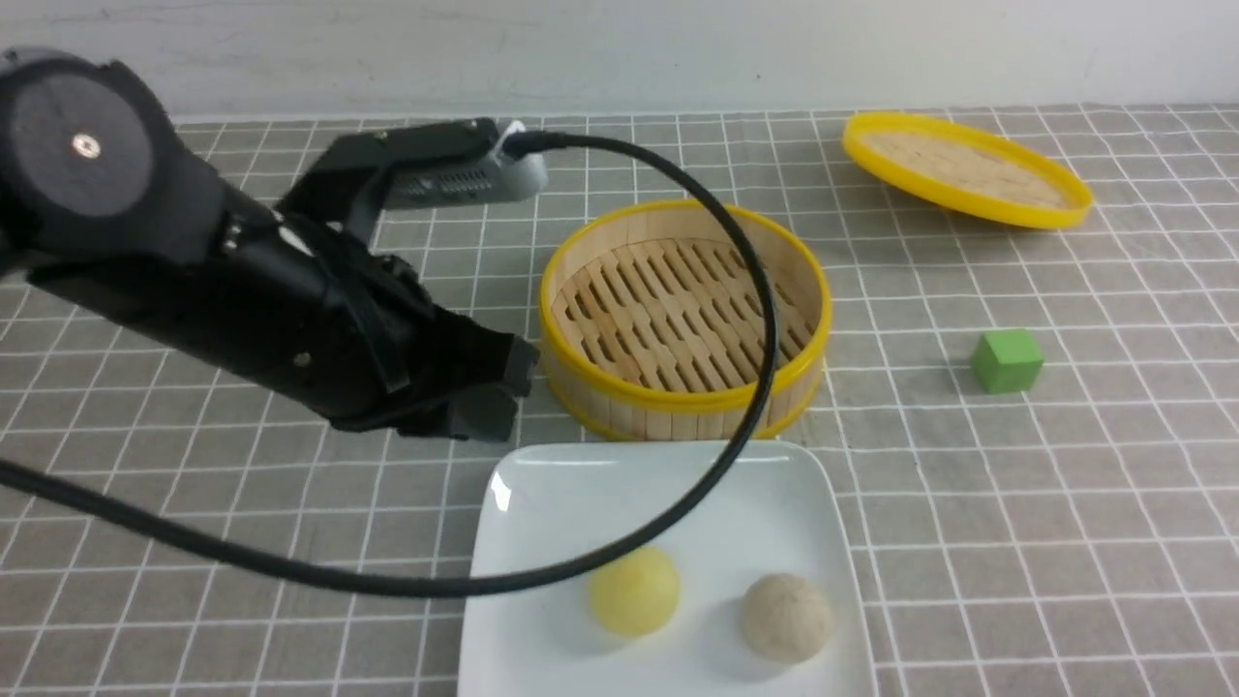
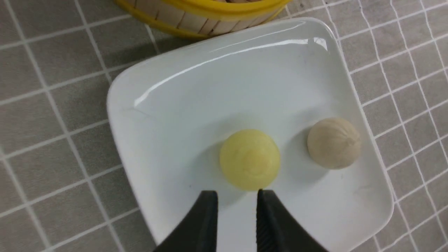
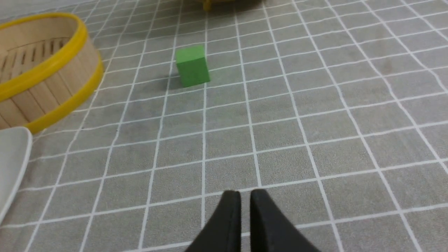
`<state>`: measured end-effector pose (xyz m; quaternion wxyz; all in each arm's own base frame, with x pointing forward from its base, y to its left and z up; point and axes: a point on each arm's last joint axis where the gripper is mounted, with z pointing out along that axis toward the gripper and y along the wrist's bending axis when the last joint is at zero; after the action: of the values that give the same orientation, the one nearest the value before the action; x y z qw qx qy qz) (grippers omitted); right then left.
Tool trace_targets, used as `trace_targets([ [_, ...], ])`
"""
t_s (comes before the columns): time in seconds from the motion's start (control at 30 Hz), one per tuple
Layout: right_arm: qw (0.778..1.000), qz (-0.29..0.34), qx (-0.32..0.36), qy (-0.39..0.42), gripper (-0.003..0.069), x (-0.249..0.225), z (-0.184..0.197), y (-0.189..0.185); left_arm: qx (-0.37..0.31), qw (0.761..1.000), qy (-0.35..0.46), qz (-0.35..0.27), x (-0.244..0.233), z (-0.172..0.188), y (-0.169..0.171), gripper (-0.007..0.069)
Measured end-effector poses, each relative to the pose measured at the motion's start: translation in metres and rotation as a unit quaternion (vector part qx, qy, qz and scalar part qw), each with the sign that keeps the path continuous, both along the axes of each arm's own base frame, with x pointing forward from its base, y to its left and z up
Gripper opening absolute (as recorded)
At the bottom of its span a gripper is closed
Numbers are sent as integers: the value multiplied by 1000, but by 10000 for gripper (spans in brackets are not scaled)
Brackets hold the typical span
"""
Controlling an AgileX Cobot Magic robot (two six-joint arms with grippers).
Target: Put the steamed buns into the plate on the grey tablecloth.
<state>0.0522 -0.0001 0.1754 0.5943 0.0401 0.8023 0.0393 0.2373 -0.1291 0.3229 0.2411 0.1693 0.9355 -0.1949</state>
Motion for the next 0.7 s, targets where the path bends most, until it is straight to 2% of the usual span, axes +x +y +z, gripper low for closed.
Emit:
trace_targets([
  [0.13, 1000, -1, -1, 0, 72, 0, 0, 0, 54, 998, -42, 11, -18, 31, 20, 185],
  [0.23, 1000, -2, -2, 0, 76, 0, 0, 0, 117, 990, -71, 47, -44, 51, 47, 106],
  [0.37, 1000, -2, -3, 0, 80, 0, 0, 0, 142, 984, -66, 86, -77, 62, 69, 13],
  [0.53, 1000, -2, -3, 0, 88, 0, 0, 0, 111, 986, -73, 99, -121, 37, 85, 2],
  [0.7, 1000, -2, -3, 0, 95, 0, 0, 0, -31, 976, -173, 128, -139, -5, 84, 2],
])
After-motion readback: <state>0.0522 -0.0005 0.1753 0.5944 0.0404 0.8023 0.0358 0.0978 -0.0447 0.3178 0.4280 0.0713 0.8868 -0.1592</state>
